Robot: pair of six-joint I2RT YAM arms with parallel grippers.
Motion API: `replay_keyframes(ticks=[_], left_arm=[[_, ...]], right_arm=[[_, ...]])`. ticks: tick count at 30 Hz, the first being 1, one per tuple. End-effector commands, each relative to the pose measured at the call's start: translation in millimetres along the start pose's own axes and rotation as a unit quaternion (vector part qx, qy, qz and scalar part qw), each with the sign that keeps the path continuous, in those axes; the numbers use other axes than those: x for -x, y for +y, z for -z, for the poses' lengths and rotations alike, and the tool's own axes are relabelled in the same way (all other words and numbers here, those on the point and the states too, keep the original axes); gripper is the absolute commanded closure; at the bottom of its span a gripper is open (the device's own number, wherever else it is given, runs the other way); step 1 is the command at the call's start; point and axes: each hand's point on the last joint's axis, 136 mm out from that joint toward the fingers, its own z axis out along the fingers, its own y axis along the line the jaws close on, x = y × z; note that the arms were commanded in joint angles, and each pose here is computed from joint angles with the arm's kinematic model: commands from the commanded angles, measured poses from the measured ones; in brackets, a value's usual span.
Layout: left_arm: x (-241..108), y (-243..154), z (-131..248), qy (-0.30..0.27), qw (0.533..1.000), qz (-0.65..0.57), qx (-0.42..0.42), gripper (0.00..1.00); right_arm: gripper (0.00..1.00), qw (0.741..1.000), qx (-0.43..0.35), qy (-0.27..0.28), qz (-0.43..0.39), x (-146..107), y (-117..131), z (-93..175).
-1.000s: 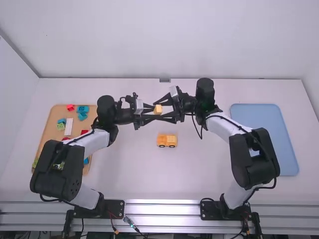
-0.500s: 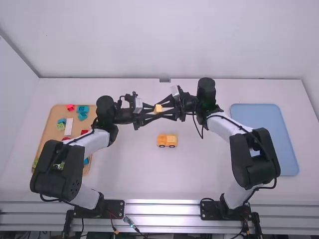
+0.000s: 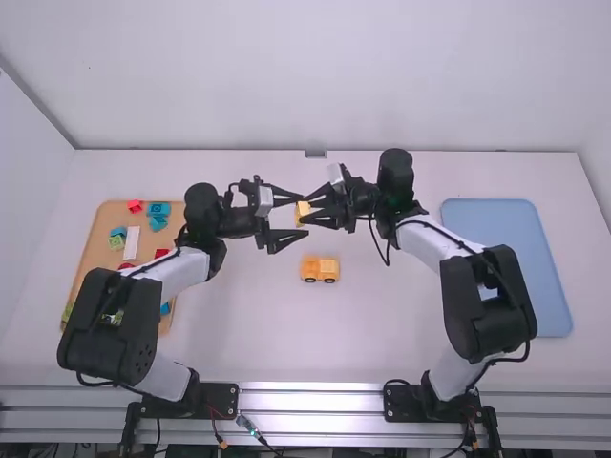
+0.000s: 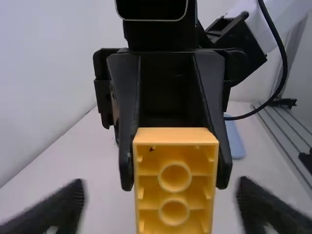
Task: Assemble lego blocks to make yellow taxi
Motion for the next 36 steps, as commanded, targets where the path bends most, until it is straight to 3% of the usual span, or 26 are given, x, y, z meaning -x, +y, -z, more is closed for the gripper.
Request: replay_keyframes(ticks=[1, 4, 8, 10, 11, 12, 15, 21, 26, 31, 36], left_arm=[[4.7, 1.2, 1.0, 0.001, 1.000, 0.000, 0.012, 0.01], [-26.6, 17.5, 7.6, 0.046, 0.997, 0.028, 0.062, 0.01], [-81.4, 36.3, 21.6, 0.147, 0.976, 0.061, 0.148, 0.01], [-115.5, 57.4, 45.3, 0.225, 0.941, 0.079, 0.242, 0.01], [-120.6, 60.9, 50.4, 0.238, 0.933, 0.082, 0.259, 0.01], [-137.9, 75.2, 74.0, 0.285, 0.895, 0.094, 0.330, 0.01], [-151.1, 93.7, 112.0, 0.322, 0.833, 0.117, 0.434, 0.01], [-145.7, 109.5, 138.7, 0.306, 0.783, 0.139, 0.523, 0.01], [-120.8, 111.8, 152.5, 0.292, 0.763, 0.122, 0.563, 0.01], [-64.7, 97.0, 163.5, 0.228, 0.768, 0.079, 0.593, 0.01], [-27.3, 72.3, 205.5, 0.138, 0.727, 0.038, 0.671, 0.01]], right_arm=[[0.83, 1.000, 0.000, -0.001, -0.003, 9.4, -0.9, -1.0], [0.96, 0.994, -0.087, 0.011, -0.060, -1.4, -30.1, 7.5], [0.98, 0.973, -0.200, 0.053, -0.105, -33.7, -62.2, 25.2], [0.98, 0.946, -0.276, 0.100, -0.140, -62.4, -78.6, 40.0], [0.98, 0.941, -0.287, 0.108, -0.146, -66.7, -80.6, 42.5], [1.00, 0.919, -0.328, 0.140, -0.170, -84.1, -86.3, 49.8], [1.00, 0.888, -0.364, 0.214, -0.180, -111.2, -85.3, 54.5], [1.00, 0.856, -0.380, 0.307, -0.172, -134.5, -74.2, 37.9], [1.00, 0.862, -0.340, 0.347, -0.144, -133.8, -61.5, 17.5], [1.00, 0.865, -0.318, 0.363, -0.134, -142.4, -62.9, -2.5], [1.00, 0.856, -0.254, 0.427, -0.142, -172.3, -58.5, -23.8]])
